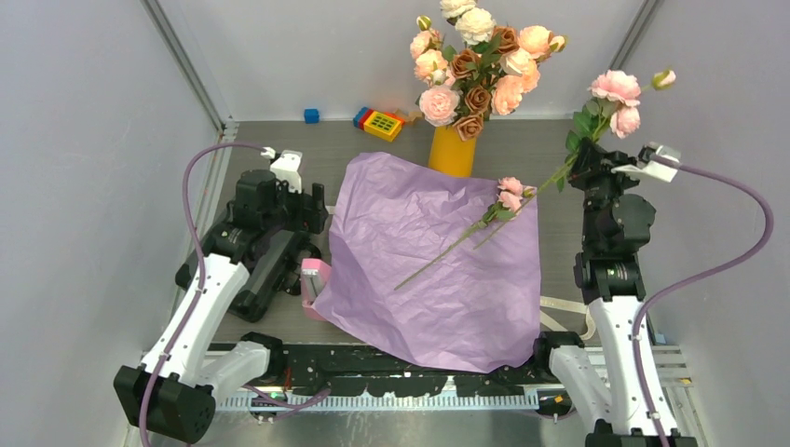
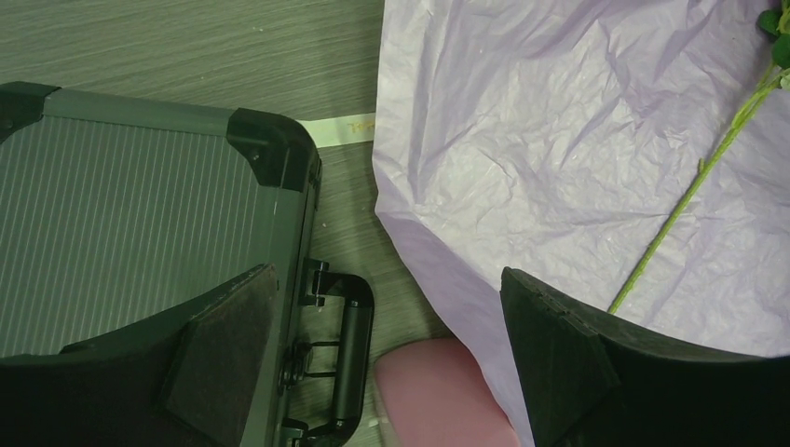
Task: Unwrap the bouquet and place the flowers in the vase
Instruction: Pick up the fake flower from the wrapping paper, then insert the fake flower into the vase.
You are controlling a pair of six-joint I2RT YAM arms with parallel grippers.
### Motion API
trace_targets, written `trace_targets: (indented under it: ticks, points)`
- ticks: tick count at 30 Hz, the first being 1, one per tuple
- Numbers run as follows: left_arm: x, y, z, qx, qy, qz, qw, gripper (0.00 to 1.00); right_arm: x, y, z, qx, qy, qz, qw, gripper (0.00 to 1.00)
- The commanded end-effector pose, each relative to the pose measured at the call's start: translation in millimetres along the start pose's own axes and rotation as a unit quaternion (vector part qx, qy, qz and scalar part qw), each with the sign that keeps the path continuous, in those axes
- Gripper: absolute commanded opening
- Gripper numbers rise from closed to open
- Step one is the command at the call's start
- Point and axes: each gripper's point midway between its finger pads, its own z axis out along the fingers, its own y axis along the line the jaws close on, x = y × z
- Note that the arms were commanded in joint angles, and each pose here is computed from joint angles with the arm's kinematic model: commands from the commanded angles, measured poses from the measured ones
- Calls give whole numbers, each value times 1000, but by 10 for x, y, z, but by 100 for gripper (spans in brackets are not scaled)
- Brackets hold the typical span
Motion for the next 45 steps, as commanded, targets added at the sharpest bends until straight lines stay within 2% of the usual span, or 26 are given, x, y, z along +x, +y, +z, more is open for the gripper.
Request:
trace_targets:
  ticks: [1,10,24,35,45]
  points:
    - [-120,27,-74,-6,-31,7,999,92,-684,327,132,-26,-106,-39,993,0]
    - [-115,15,-62,-2,-28,7,1000,92,-1044,685,298,-59,-178,-32,982,0]
    - [-116,26,-70,-5,-29,8,1000,92,-1608,806,349,-55,-274,36,959,0]
    - [-111,3,-60,1,-29,6,1000,92,-1893,952,378,-78,-311,79,944,0]
    - [-100,8,-53,0,-27,6,1000,92,-1881,1043,480,-93,-311,81,943,0]
